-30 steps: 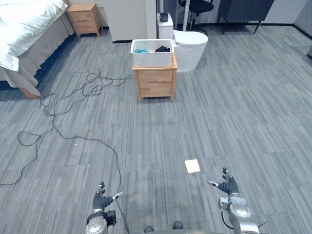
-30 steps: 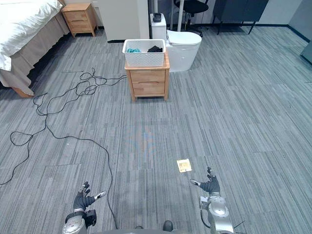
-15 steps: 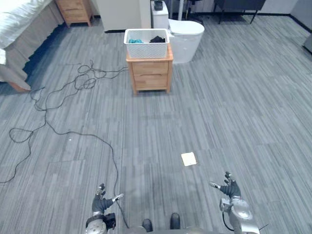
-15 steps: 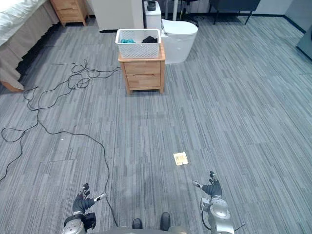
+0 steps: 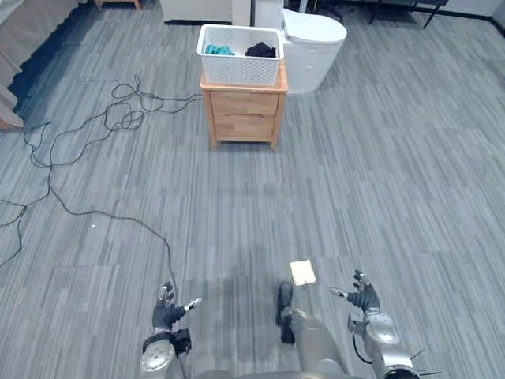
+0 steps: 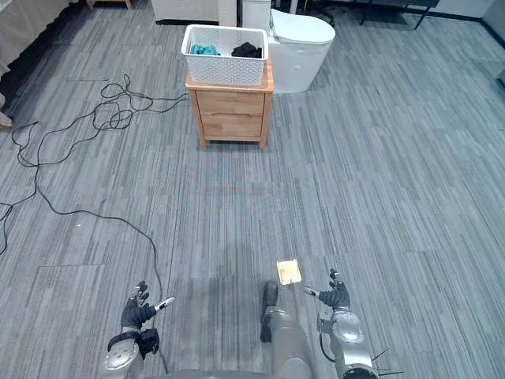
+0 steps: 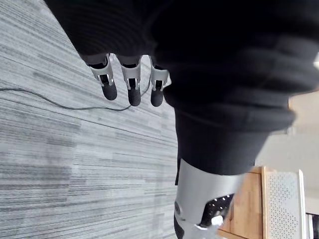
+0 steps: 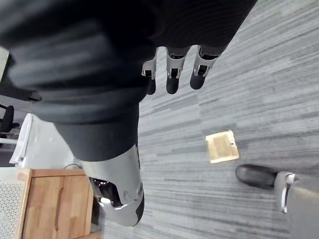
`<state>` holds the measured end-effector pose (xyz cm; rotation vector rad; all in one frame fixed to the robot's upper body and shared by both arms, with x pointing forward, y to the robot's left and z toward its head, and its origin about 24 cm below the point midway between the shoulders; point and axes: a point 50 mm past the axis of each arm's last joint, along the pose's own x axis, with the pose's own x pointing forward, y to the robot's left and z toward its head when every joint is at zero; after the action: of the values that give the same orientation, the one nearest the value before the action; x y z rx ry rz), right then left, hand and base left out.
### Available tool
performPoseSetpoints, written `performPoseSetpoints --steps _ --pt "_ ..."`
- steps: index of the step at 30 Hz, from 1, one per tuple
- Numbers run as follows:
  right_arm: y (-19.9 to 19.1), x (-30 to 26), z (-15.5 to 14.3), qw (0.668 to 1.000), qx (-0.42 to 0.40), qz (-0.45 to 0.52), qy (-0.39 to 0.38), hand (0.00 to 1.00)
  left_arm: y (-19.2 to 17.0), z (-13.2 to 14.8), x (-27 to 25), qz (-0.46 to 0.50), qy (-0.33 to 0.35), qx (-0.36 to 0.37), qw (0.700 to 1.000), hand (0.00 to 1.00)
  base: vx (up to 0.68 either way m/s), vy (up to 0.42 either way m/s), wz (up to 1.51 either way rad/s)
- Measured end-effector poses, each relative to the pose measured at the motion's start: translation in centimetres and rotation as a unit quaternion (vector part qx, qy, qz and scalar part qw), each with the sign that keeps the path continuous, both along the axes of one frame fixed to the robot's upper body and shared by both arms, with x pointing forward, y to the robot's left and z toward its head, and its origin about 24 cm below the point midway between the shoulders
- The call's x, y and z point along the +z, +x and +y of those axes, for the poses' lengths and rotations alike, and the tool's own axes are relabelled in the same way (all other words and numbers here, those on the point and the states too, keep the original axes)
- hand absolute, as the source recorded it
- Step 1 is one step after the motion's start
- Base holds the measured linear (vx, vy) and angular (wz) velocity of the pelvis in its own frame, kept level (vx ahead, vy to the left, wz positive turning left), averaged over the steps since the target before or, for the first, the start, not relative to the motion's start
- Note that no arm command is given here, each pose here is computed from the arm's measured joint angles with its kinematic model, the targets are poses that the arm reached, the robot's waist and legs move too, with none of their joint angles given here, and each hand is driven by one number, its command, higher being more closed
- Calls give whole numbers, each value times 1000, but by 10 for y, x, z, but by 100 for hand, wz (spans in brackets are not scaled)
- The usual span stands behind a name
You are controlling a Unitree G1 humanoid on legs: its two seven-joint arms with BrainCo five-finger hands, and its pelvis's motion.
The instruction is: Pick up the laundry basket with both hands and put the clothes into the washing machine.
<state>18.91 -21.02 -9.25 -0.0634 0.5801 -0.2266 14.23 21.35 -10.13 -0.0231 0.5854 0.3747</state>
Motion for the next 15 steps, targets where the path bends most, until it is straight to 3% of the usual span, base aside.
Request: performPoseSetpoints --steps 8,15 --pt "11 11 21 999 6 -41 32 0 6 -7 4 -17 -15 -2 1000 0 570 -186 -8" --pt "-2 -4 22 999 -9 0 32 0 -2 -4 -1 0 -12 2 1000 0 524 147 -22"
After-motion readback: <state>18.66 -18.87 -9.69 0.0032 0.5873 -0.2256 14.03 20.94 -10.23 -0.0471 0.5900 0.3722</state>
